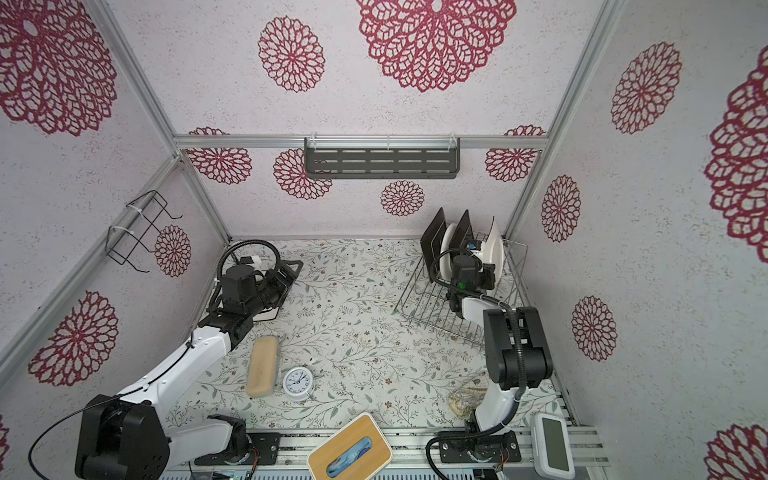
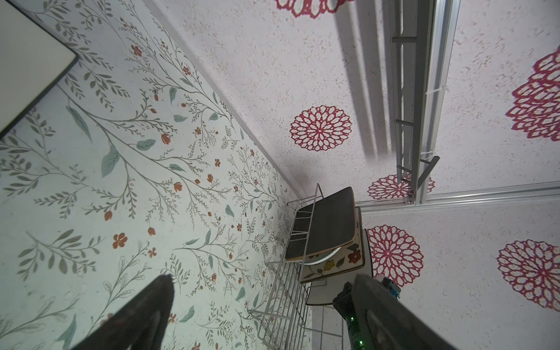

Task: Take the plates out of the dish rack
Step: 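Lift the white plate up out of the rack with the right gripper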

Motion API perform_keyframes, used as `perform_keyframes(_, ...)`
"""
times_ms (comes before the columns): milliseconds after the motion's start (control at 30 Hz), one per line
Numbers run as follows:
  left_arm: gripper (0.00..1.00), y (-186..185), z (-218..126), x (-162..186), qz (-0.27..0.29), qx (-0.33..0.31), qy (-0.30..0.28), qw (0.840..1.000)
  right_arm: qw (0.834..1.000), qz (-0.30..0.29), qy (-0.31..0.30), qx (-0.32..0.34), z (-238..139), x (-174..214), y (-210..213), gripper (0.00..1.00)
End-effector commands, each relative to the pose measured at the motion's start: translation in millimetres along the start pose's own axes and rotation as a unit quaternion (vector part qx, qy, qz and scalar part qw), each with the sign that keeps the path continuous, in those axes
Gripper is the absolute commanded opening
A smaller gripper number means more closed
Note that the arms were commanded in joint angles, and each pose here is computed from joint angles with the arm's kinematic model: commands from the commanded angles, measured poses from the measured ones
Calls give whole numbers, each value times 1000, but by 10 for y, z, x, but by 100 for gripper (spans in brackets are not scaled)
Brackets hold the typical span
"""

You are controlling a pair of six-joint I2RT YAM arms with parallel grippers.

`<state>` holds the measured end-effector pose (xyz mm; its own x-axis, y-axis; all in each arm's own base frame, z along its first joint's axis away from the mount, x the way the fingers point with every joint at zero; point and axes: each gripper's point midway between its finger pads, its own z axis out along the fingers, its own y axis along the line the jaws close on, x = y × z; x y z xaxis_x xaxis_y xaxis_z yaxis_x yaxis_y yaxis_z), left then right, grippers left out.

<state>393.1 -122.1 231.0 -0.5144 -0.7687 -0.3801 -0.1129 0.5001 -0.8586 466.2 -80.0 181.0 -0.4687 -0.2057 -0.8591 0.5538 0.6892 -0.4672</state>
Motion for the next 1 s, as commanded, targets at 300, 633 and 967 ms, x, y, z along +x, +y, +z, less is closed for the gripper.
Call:
perform_keyframes(300,96,-96,5,10,5,17,-5,1000,995,58,-60,63,-196,-620,-560,0)
perform_keyframes(633,96,-65,7,29,5,14,-6,1000,992,71,-77,68,-290,-772,-684,0)
perform_keyframes(967,96,-67,1,35,5,16,-5,1000,990,85,-86,78,-360,-899,-816,0)
